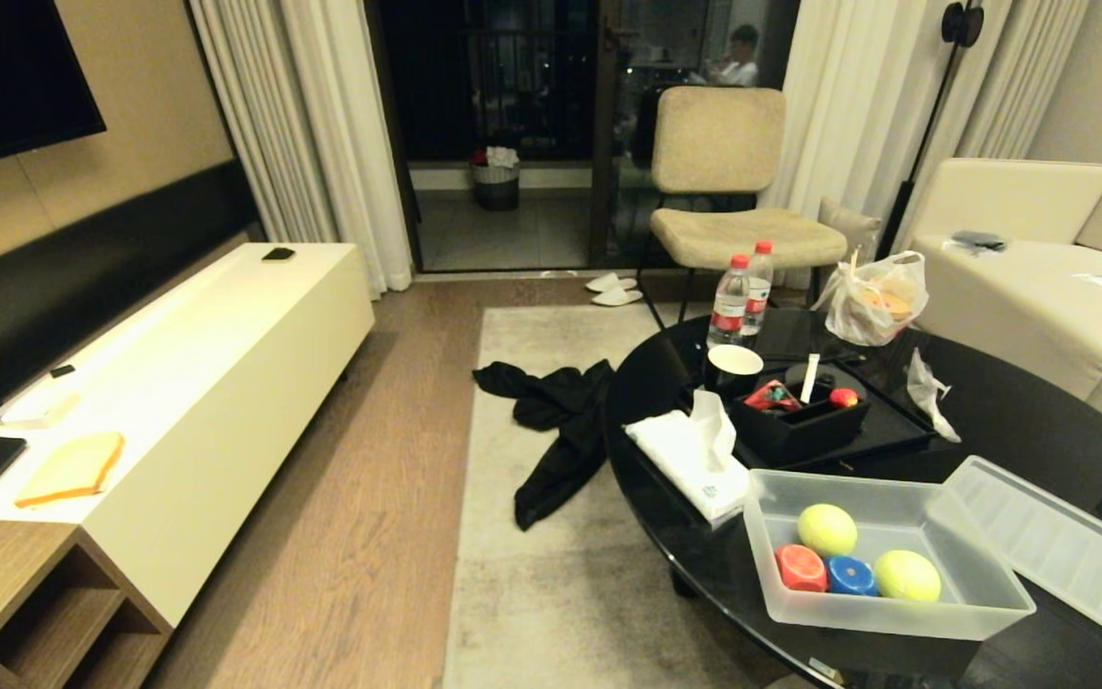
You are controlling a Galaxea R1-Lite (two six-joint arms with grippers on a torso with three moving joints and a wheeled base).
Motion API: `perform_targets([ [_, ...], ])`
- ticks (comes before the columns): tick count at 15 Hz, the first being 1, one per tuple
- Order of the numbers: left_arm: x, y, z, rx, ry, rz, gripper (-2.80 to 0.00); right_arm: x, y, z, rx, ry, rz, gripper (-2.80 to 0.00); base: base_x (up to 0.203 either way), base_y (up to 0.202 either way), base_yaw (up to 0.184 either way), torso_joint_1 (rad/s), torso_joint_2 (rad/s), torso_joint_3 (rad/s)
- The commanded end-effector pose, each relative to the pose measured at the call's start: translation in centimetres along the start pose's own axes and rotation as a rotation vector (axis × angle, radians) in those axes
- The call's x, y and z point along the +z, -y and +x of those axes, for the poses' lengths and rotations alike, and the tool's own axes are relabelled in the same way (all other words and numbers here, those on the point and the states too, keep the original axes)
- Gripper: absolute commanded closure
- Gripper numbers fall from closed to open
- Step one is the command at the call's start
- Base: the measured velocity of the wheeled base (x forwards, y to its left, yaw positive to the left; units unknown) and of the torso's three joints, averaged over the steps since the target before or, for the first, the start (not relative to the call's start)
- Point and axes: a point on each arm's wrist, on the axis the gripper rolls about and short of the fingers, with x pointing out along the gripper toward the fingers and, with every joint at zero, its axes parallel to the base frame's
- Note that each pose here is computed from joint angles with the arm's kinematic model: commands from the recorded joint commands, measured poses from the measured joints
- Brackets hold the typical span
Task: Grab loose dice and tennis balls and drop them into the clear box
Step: Pick up toys out of the box
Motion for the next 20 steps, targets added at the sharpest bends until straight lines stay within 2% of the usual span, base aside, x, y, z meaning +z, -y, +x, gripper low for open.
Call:
perform_targets([
  [1,-0.08,0.0,0.02,0.0,-0.003,-0.001,0.0,0.0,0.0,0.01,0.0,-0.002,0.001,0.0,0.0,0.0,0.0,0.0,0.0,0.0],
  [20,-0.08,0.0,0.02,0.0,-0.003,-0.004,0.0,0.0,0.0,0.01,0.0,-0.002,0.003,0.0,0.0,0.0,0.0,0.0,0.0,0.0],
])
